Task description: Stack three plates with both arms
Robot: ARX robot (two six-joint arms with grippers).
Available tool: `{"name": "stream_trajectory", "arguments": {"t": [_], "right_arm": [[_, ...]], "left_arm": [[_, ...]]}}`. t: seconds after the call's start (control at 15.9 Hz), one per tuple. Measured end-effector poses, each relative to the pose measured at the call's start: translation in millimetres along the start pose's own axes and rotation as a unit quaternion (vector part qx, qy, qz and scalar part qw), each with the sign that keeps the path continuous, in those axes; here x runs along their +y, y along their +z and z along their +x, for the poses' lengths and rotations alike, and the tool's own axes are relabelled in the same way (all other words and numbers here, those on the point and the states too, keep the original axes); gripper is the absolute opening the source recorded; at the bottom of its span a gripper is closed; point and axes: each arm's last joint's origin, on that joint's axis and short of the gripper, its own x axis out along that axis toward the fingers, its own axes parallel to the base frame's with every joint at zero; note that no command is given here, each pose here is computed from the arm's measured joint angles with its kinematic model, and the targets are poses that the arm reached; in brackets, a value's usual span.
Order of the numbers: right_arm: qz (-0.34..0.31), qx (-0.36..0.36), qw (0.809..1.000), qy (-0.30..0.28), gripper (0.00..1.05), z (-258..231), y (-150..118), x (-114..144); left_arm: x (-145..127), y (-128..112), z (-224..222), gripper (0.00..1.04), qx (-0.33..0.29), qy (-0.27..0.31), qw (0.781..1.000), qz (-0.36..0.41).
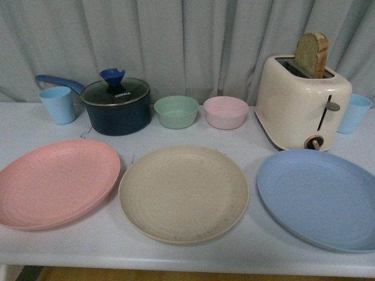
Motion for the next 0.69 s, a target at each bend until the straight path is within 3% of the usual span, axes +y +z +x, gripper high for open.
{"name": "stream_trajectory", "arguments": {"t": [0.57,0.63,0.69], "right_arm": [[0.0,0.0,1.0,0.0,0.98,0.0,0.0,0.0],[0.0,0.0,1.0,0.0,0.98,0.0,0.0,0.0],[0.0,0.0,1.0,-0.001,0.98,0.0,-0.1,0.0]], "left_arm": [[0.0,0.0,0.0,0.98,0.0,0.0,1.0,0.0],[0.0,-1.9,-0.2,0.98,0.032,0.026,0.999,-0.001],[0.0,-1.9,3.8,0.98,0.115,0.075,0.991,0.001]]}}
